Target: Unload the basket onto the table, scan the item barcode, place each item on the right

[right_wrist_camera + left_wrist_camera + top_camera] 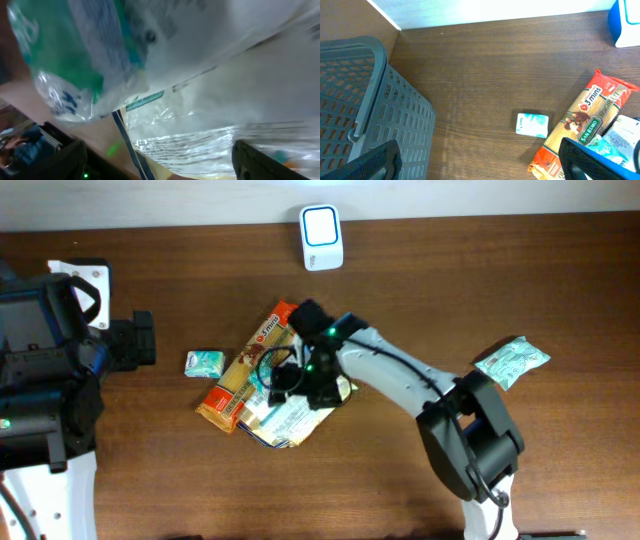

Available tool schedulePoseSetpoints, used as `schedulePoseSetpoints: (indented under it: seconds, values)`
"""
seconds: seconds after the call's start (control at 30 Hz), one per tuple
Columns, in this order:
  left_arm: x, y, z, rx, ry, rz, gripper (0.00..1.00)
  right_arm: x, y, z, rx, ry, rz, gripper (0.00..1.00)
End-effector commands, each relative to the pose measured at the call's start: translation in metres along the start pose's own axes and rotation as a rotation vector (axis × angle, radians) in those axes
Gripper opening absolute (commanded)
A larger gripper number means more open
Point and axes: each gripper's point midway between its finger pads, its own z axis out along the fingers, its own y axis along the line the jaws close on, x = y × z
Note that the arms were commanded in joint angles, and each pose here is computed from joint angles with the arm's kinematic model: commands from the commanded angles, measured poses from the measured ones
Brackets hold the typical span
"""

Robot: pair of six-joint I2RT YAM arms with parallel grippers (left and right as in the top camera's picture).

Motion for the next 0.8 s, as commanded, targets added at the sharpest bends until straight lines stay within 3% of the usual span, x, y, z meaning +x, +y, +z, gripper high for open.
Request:
schedulePoseSetpoints:
  seconds: [0.0, 0.1, 0.37, 0.43, 0.47, 0.5, 0.57, 0.63, 0.77]
  values:
    - [-0.001, 0.002, -0.002, -0.005, -0.007, -0.02, 0.99, 0.016, -0.01, 0.013, 0.065, 0.051, 0.061, 0.91]
    - [-0.001, 0.002, -0.002, -0.005, -0.007, -0.02, 0.99, 0.04, -0.026, 0.02, 0.12, 0.129, 0.124, 0.92]
    - [-0.001, 0.002, -0.002, -0.005, -0.007, -0.02, 0.99, 0.031, -0.043, 0.035, 0.042, 0.107, 0.219, 0.91]
    - [-0.001, 0.002, -0.002, -0.005, -0.007, -0.02, 0.99, 0.023, -0.043, 0.033, 0.025, 0.083, 0.213, 0.77]
    - [-0.001, 0.002, -0.002, -0.005, -0.007, -0.02, 0.99, 0.019, -0.042, 0.032, 0.015, 0.073, 0.209, 0.59]
    - [-0.001, 0.002, -0.002, -0.005, -0.007, -0.02, 0.99, 0.013, -0.037, 0.029, -0.024, 0.064, 0.172, 0.33]
    - [-0.001, 0.002, -0.002, -0.005, -0.007, -0.02, 0.99, 0.007, -0.034, 0.026, -0.055, 0.052, 0.136, 0.24]
    - [-0.001, 0.002, -0.002, -0.005, -0.007, -0.02, 0.99, 0.003, -0.035, 0.023, -0.07, 0.044, 0.127, 0.04]
    - [-0.001, 0.002, -0.002, -0.005, -0.007, -0.02, 0.99, -0.029, -0.036, -0.017, -0.081, -0.074, -0.027, 0.04]
